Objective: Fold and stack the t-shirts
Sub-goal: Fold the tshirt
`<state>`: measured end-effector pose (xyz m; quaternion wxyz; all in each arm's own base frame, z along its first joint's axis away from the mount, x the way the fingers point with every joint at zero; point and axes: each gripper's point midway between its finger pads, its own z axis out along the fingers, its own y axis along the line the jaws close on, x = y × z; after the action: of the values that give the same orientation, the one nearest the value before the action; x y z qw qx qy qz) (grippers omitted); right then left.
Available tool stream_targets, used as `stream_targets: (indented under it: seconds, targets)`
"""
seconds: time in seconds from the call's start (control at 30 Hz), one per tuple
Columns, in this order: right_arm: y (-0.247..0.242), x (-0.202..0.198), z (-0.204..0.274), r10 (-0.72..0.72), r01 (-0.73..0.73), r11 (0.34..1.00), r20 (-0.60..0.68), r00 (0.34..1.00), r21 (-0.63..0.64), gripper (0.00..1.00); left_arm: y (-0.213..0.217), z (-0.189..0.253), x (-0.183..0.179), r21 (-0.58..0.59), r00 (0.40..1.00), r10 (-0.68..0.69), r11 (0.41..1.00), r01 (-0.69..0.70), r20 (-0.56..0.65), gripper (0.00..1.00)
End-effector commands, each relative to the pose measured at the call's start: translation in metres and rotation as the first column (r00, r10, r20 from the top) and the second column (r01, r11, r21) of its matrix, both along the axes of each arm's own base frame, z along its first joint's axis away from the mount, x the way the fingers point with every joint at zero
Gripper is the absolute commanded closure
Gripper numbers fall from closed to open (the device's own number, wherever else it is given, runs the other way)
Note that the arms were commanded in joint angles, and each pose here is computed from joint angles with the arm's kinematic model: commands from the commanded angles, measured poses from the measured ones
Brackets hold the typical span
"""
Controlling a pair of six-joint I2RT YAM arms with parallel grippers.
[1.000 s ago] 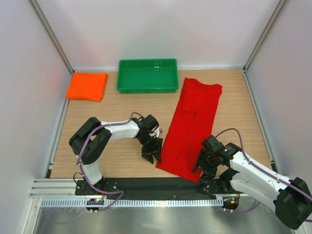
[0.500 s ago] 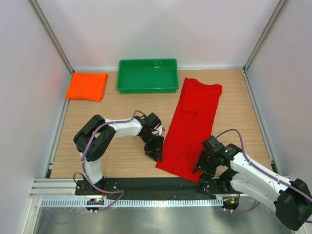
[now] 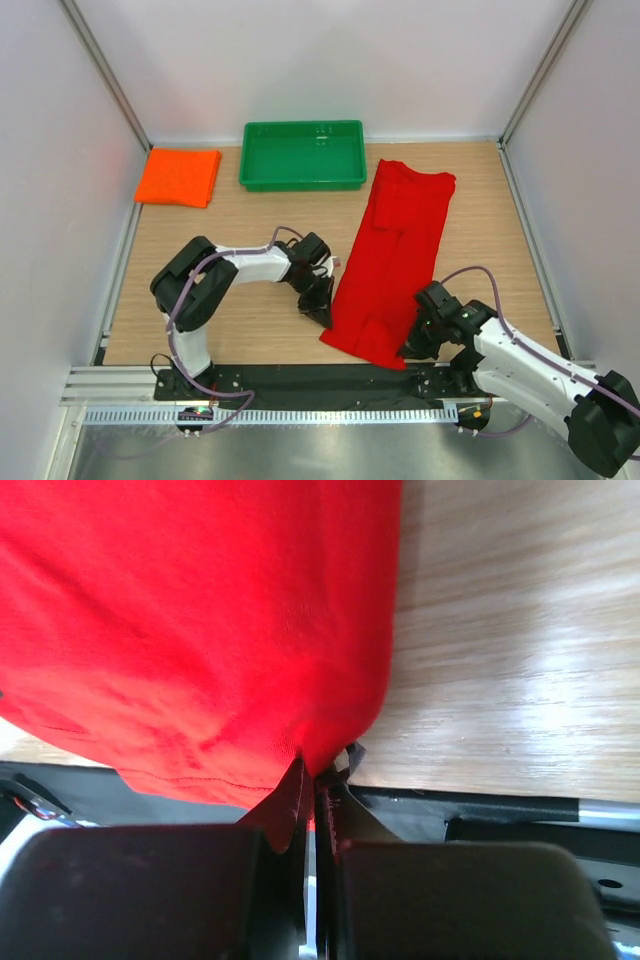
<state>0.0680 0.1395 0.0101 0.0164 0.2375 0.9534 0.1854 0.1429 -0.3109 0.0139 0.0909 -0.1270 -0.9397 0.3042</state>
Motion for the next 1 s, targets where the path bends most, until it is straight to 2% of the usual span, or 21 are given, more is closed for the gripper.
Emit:
stream_targets:
  seconds: [0.0,0.17,0.27,0.33,0.4,0.43,0.47,0.57,0.63,0.67,0.73,0.77,0.8,0.83,0.97]
  targets:
    - [-0.002,0.016,0.008,-0.042,0.043,0.999,0.093,0.995,-0.007,0.99,0.001,0.01,0.002,-0.015,0.996,0.023,1.0,-0.022,0.082,1.0]
    - [0.0,0.016,0.048,-0.084,0.075,0.995,0.146,0.986,0.069,0.99,0.001,0.039,-0.015,-0.049,0.996,0.063,0.997,-0.061,0.06,1.0]
    - [-0.012,0.023,0.064,-0.116,0.111,0.993,0.215,0.97,0.036,0.99,-0.006,0.067,-0.005,-0.076,0.99,0.084,0.994,-0.076,0.114,1.0]
    - [-0.021,0.04,0.082,-0.142,0.148,0.989,0.309,0.94,0.003,0.99,-0.019,0.095,0.014,-0.112,0.979,0.09,0.991,-0.07,0.183,1.0]
    - [-0.023,0.051,0.097,-0.138,0.156,0.987,0.349,0.927,-0.024,0.99,-0.022,0.103,0.024,-0.088,0.975,0.073,0.995,-0.056,0.208,1.0]
    - [-0.026,0.057,0.101,-0.124,0.154,0.987,0.366,0.922,-0.054,0.99,-0.037,0.126,0.039,-0.133,0.965,0.077,0.99,-0.044,0.25,1.0]
    - [-0.027,0.069,0.113,-0.122,0.167,0.982,0.39,0.913,-0.083,0.99,-0.037,0.121,0.045,-0.102,0.97,0.071,0.994,-0.048,0.233,1.0]
    - [-0.04,0.092,0.127,-0.101,0.19,0.967,0.426,0.899,-0.172,0.99,-0.055,0.146,0.077,-0.146,0.958,0.099,0.987,-0.061,0.27,1.0]
    - [-0.047,0.109,0.132,-0.048,0.156,0.959,0.406,0.912,-0.235,0.99,-0.057,0.136,0.096,-0.129,0.964,0.118,0.988,-0.089,0.237,1.0]
    - [-0.049,0.12,0.136,-0.088,0.174,0.966,0.389,0.917,-0.191,0.99,-0.066,0.151,0.111,-0.166,0.956,0.132,0.982,-0.091,0.262,1.0]
    - [-0.054,0.14,0.138,-0.101,0.183,0.967,0.39,0.915,-0.179,0.99,-0.072,0.139,0.126,-0.155,0.963,0.138,0.983,-0.104,0.231,1.0]
    - [-0.055,0.148,0.145,-0.067,0.151,0.972,0.403,0.913,-0.181,0.99,-0.08,0.151,0.134,-0.187,0.961,0.142,0.977,-0.099,0.237,1.0]
    - [-0.065,0.157,0.146,-0.084,0.174,0.966,0.4,0.913,-0.193,0.99,-0.083,0.138,0.142,-0.177,0.967,0.146,0.978,-0.11,0.208,1.0]
    - [-0.063,0.164,0.139,-0.07,0.146,0.971,0.359,0.931,-0.189,0.99,-0.087,0.139,0.146,-0.186,0.968,0.147,0.976,-0.109,0.203,1.0]
    - [-0.069,0.195,0.137,-0.032,0.1,0.979,0.354,0.935,-0.176,0.99,-0.102,0.139,0.174,-0.222,0.964,0.177,0.966,-0.132,0.199,1.0]
